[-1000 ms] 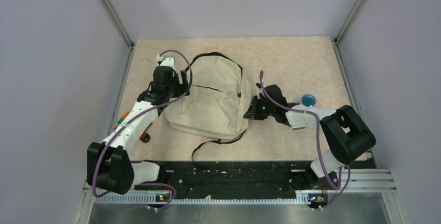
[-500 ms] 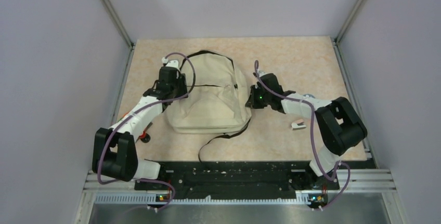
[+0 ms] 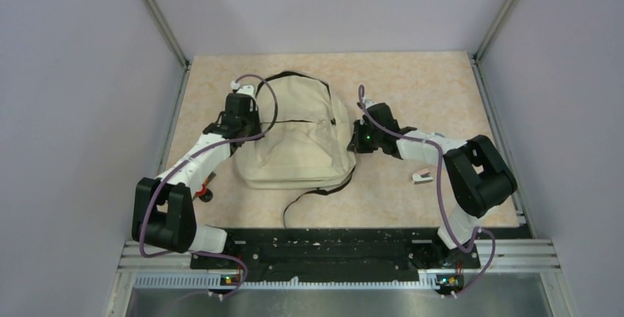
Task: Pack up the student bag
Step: Unzip the student bag at the center of the board.
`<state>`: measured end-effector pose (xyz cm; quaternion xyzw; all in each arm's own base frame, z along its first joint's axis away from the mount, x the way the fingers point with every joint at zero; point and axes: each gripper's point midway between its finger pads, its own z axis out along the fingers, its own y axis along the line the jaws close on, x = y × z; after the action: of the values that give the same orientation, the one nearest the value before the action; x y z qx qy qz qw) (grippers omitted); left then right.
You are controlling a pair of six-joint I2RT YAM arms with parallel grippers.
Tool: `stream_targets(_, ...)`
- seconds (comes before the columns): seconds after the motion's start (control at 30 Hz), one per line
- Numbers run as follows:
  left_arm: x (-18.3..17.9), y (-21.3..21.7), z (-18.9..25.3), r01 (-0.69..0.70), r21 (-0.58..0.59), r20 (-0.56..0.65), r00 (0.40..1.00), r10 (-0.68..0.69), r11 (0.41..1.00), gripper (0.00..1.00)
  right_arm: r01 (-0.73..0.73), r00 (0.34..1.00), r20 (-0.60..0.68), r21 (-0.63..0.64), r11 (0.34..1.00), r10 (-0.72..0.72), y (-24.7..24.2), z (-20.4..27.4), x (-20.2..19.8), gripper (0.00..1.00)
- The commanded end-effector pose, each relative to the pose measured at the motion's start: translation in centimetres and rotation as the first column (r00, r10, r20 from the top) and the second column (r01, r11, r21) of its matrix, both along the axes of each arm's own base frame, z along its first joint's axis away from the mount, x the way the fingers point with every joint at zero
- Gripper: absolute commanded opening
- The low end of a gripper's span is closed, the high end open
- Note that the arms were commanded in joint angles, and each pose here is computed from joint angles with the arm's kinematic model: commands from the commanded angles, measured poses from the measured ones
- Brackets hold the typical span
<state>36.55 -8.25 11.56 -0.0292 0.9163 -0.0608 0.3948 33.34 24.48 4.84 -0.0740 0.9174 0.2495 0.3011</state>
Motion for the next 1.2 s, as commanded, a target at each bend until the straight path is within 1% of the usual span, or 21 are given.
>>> stream_targets(0.0, 0.3, -0.9, 2.1, 0.042, -0.041, 0.038, 0.998, -0.041, 0.998, 0.17, 0.026, 0.996, 0.088, 0.001, 1.0, -0.026, 0.0, 1.8, 2.7, 0.0)
stream_targets(0.03, 0.2, -1.0, 2.2, 0.047, -0.046, 0.038, 0.998, -0.045, 0.998, 0.14, 0.024, 0.996, 0.087, 0.003, 1.0, -0.024, 0.0, 1.8, 2.7, 0.0)
stream_targets(0.13, 0.1, -1.2, 2.4, 0.056, -0.055, 0.041, 0.998, -0.054, 0.997, 0.02, 0.018, 0.997, 0.08, 0.008, 1.0, -0.018, 0.2, 1.7, 2.6, 0.0)
stream_targets(0.17, 0.1, -1.3, 2.4, 0.059, -0.055, 0.041, 0.997, -0.057, 0.997, 0.0, 0.017, 0.997, 0.08, 0.009, 1.0, -0.018, 0.2, 1.6, 2.6, 0.0)
stream_targets(0.37, -0.2, -2.4, 3.8, 0.109, -0.083, 0.054, 0.993, -0.105, 0.991, 0.0, 0.007, 0.997, 0.077, 0.017, 1.0, -0.009, 0.4, 1.7, 2.6, 0.0)
stream_targets(0.5, -0.4, -2.7, 5.0, 0.12, -0.052, 0.068, 0.991, -0.117, 0.991, 0.0, -0.005, 0.997, 0.074, 0.027, 1.0, 0.003, 0.7, 1.7, 2.5, 0.0)
stream_targets(0.63, -0.6, -3.4, 5.3, 0.144, -0.06, 0.067, 0.988, -0.14, 0.988, 0.0, -0.011, 0.997, 0.07, 0.033, 0.999, 0.009, 0.8, 1.6, 2.4, 0.0)
stream_targets(0.73, -0.9, -3.6, 4.8, 0.155, -0.039, 0.04, 0.987, -0.154, 0.987, 0.04, -0.015, 0.998, 0.066, 0.035, 0.999, 0.012, 0.9, 1.6, 2.4, 0.0)
stream_targets(0.8, -0.8, -3.0, 4.4, 0.132, -0.004, 0.027, 0.991, -0.132, 0.991, 0.07, -0.015, 0.998, 0.067, 0.035, 0.999, 0.013, 0.9, 1.7, 2.4, 0.0)
stream_targets(0.9, -1.1, -2.6, 3.7, 0.109, 0.01, 0.009, 0.994, -0.109, 0.994, 0.17, -0.016, 0.997, 0.07, 0.036, 0.999, 0.014, 0.9, 1.9, 2.4, 0.0)
stream_targets(0.97, -1.1, -2.3, 3.5, 0.093, 0.021, 0.006, 0.996, -0.093, 0.995, 0.21, -0.017, 0.997, 0.072, 0.036, 0.999, 0.014, 0.9, 2.0, 2.4, 0.0)
stream_targets(1.07, -1.2, -1.9, 3.2, 0.077, 0.03, -0.002, 0.997, -0.077, 0.997, 0.33, -0.018, 0.997, 0.071, 0.038, 0.999, 0.015, 0.9, 2.0, 2.3, 0.0)
stream_targets(1.17, -1.3, -1.8, 3.2, 0.07, 0.032, 0.002, 0.998, -0.07, 0.997, 0.36, -0.019, 0.998, 0.068, 0.04, 0.999, 0.016, 0.9, 1.9, 2.3, 0.0)
